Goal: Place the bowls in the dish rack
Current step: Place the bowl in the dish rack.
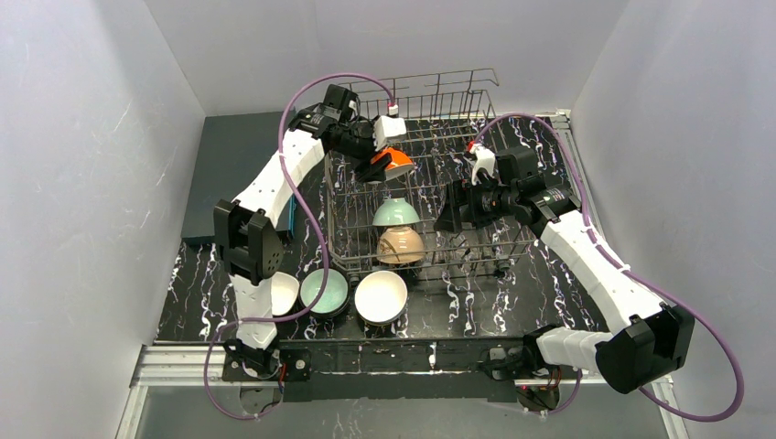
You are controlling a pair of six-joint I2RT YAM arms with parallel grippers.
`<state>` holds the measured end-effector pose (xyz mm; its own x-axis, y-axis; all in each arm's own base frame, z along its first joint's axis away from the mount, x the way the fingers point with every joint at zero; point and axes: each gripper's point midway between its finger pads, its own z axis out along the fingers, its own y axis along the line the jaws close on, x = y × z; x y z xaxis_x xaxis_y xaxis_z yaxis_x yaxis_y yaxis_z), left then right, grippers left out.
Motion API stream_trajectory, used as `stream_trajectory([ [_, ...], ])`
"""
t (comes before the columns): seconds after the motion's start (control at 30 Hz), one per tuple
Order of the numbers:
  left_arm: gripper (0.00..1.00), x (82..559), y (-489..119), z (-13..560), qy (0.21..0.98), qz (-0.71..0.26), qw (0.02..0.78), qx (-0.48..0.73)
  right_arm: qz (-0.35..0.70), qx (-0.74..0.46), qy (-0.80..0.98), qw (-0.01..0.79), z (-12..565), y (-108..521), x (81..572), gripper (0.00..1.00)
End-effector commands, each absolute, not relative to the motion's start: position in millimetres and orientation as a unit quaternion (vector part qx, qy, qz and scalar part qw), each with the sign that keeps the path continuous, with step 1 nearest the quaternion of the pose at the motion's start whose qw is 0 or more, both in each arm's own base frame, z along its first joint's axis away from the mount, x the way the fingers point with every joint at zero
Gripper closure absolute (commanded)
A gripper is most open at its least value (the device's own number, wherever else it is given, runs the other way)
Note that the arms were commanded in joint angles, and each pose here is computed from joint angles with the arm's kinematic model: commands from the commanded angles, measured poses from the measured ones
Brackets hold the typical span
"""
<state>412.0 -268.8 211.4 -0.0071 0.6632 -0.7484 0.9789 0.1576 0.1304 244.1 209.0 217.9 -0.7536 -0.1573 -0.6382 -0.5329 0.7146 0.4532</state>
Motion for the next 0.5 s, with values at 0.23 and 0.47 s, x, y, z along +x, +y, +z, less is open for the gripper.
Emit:
stream_trajectory([
  [0.23,0.94,411,-267,211,0.643,-0.206,0.348,0.650,0.309,-0.207,0.872,0.319,233,205,252,0.01],
  [0.47,0.93,410,-273,199,0.639,-0.202,0.334,0.663,0.303,-0.206,0.875,0.316,229,202,252,0.01],
])
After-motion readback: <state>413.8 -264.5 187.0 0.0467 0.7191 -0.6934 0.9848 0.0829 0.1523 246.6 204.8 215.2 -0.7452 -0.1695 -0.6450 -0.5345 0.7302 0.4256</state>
